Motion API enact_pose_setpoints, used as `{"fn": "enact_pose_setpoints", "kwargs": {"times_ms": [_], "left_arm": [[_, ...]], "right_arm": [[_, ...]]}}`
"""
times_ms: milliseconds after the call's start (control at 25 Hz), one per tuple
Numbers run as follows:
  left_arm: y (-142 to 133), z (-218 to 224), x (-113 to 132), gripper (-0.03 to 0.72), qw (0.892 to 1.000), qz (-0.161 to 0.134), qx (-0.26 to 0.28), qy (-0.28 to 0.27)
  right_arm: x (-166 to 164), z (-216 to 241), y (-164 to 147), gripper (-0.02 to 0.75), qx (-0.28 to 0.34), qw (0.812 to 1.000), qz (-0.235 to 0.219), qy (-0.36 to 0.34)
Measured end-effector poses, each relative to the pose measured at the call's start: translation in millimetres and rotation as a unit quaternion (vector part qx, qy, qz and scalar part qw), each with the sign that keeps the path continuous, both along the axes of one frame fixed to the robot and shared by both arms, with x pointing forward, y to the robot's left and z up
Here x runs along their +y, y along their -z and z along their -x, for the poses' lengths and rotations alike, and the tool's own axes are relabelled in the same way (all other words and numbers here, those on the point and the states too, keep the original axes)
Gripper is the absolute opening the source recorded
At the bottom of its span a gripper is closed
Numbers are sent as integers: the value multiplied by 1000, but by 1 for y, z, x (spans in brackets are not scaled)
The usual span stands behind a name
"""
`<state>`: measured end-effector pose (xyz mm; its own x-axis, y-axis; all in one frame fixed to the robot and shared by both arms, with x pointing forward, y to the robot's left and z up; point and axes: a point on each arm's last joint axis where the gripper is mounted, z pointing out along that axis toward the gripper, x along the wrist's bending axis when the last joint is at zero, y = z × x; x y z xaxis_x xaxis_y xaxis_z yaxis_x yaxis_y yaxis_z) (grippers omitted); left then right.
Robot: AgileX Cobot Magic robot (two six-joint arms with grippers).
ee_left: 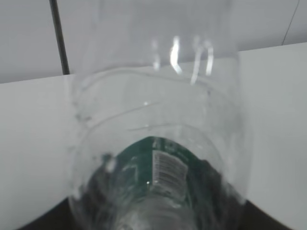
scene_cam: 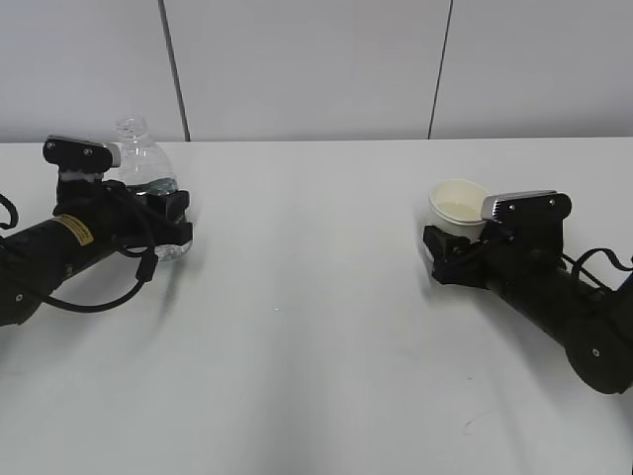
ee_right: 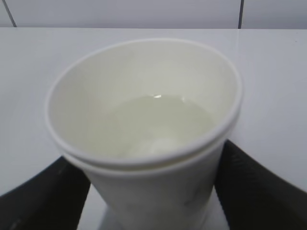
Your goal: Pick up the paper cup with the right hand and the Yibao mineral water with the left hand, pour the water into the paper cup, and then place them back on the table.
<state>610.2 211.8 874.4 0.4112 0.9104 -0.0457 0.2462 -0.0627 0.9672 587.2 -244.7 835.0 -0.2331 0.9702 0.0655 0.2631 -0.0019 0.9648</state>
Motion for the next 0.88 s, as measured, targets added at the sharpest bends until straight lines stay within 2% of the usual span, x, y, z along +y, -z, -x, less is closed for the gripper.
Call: {"fn": "enact_pose_setpoints", "kwargs": {"times_ms": [640,880], "left_arm": [[0,0,0,311,1000,1,0,-3],[0,0,0,311,1000,1,0,-3]], "right_arm": [[1,0,0,582,-1,1000,1,-4],[2,2,1,636,1,1000,2,-11]]}}
